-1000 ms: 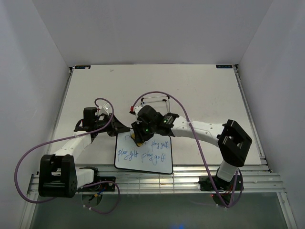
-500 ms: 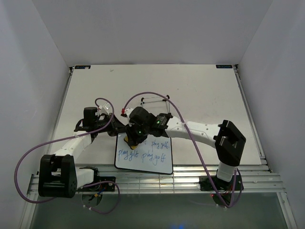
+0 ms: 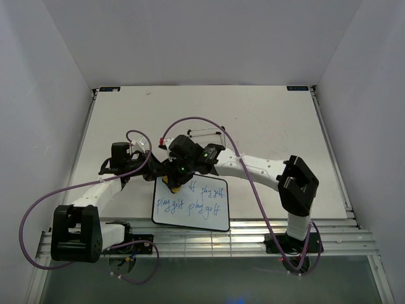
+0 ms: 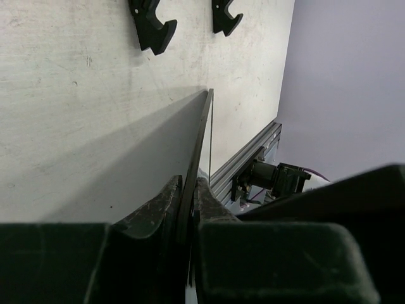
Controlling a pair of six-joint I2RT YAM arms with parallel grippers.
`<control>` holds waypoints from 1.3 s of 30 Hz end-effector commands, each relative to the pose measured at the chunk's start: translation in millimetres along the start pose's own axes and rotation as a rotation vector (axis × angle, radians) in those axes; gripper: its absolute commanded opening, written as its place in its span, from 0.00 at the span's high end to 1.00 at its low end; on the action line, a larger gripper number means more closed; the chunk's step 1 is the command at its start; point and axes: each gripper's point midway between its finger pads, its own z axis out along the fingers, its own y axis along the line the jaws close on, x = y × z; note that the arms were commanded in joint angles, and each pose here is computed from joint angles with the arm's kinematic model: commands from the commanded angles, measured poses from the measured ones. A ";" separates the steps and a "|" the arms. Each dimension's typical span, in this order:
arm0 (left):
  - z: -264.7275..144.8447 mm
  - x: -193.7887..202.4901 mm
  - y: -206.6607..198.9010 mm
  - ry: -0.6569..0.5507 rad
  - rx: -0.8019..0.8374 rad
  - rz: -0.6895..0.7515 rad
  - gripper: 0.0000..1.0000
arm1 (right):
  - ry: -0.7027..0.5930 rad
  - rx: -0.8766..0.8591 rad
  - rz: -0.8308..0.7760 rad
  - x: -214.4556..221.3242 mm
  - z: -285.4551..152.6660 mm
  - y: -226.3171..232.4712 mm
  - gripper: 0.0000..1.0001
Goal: Erase the whiteboard
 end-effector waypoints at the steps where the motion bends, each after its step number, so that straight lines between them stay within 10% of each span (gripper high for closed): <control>1: -1.3 3.0 -0.8 -0.005 -0.009 0.028 1.00 | 0.076 0.178 0.067 25.5 1.6 -63.0 0.66; 21: -0.7 2.1 0.1 -0.010 -0.017 0.028 1.00 | 0.067 0.054 0.058 17.8 -6.8 -49.2 0.66; 39: -5.3 -5.1 14.5 -0.090 -0.120 0.004 1.00 | 0.089 0.226 0.391 178.7 -55.6 -175.6 0.67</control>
